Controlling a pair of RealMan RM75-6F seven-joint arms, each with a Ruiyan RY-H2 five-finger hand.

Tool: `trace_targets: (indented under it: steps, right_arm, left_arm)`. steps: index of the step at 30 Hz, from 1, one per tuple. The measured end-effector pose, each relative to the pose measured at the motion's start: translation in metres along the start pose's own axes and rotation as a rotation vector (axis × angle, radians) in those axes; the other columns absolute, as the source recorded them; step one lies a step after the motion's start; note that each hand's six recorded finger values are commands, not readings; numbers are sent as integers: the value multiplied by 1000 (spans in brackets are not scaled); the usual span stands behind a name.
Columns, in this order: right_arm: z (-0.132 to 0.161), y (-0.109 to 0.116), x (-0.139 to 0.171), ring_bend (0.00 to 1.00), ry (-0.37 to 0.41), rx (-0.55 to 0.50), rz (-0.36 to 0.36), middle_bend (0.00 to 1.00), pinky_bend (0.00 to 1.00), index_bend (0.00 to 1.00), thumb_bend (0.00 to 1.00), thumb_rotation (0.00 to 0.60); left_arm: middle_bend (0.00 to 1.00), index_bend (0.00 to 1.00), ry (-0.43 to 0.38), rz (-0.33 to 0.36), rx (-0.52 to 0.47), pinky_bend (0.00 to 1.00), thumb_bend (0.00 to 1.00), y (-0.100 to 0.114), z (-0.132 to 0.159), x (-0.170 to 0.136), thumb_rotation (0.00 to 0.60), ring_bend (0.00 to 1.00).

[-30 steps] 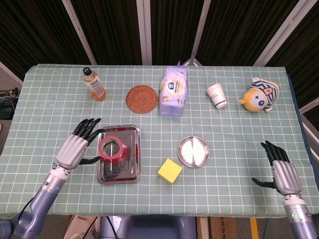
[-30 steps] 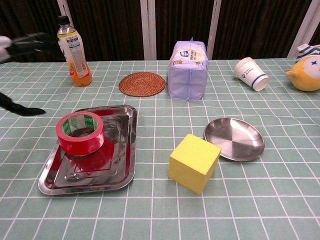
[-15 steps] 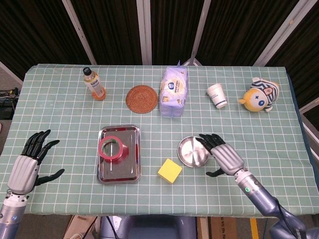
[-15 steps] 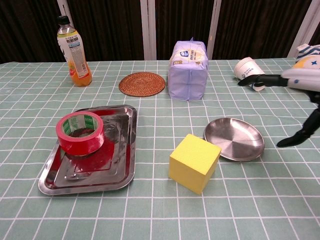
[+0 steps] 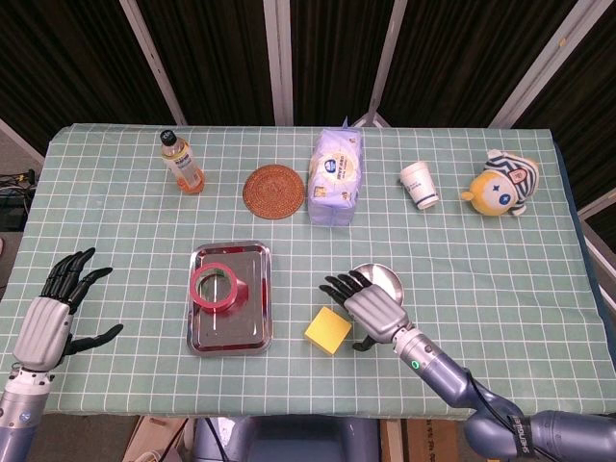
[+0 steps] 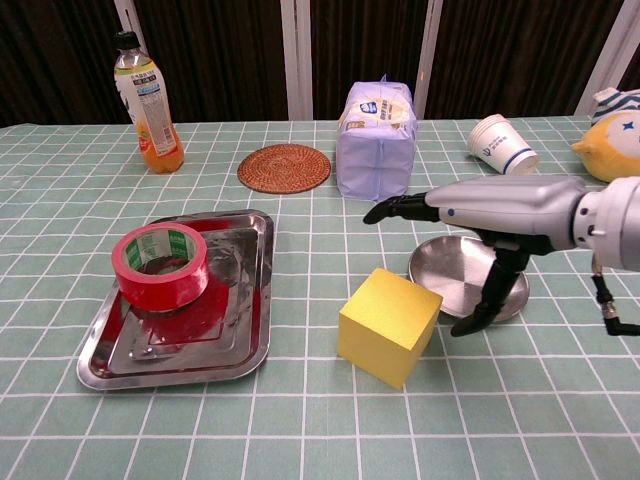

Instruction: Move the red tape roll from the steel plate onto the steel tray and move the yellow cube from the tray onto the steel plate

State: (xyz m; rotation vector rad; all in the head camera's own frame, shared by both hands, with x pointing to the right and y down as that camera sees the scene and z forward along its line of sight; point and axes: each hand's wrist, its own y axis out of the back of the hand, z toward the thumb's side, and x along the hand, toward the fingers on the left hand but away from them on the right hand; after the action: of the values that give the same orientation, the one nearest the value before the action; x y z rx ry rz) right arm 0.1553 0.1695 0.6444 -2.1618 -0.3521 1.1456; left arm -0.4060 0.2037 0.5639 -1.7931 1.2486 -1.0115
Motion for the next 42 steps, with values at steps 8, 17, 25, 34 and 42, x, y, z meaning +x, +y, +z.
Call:
trace_targets:
  steps: [8, 17, 25, 34, 42]
  right_arm:
    - [19, -13, -12, 82, 39, 9, 32, 12, 0, 0, 15, 600]
    - [20, -18, -23, 235, 41, 30, 38, 112, 0, 15, 15, 600]
    - [13, -21, -25, 348, 30, 39, 27, 296, 0, 213, 106, 600]
    - [8, -19, -21, 352, 1, 39, 12, 312, 0, 329, 148, 600]
    - [8, -21, -16, 352, 2, 57, 10, 313, 0, 427, 149, 600]
  left_arm:
    - [0, 200, 16, -19, -27, 49, 0, -2, 0, -1, 600, 0]
    - [0, 201, 31, -8, -25, 53, 0, 0, -2, -1, 600, 0]
    - [0, 203, 39, -17, -43, 58, 0, 0, -2, -1, 600, 0]
    - [0, 205, 37, -21, -57, 62, 0, 0, -1, -1, 600, 0]
    - [0, 208, 49, -8, -71, 65, 0, 3, -4, -1, 600, 0]
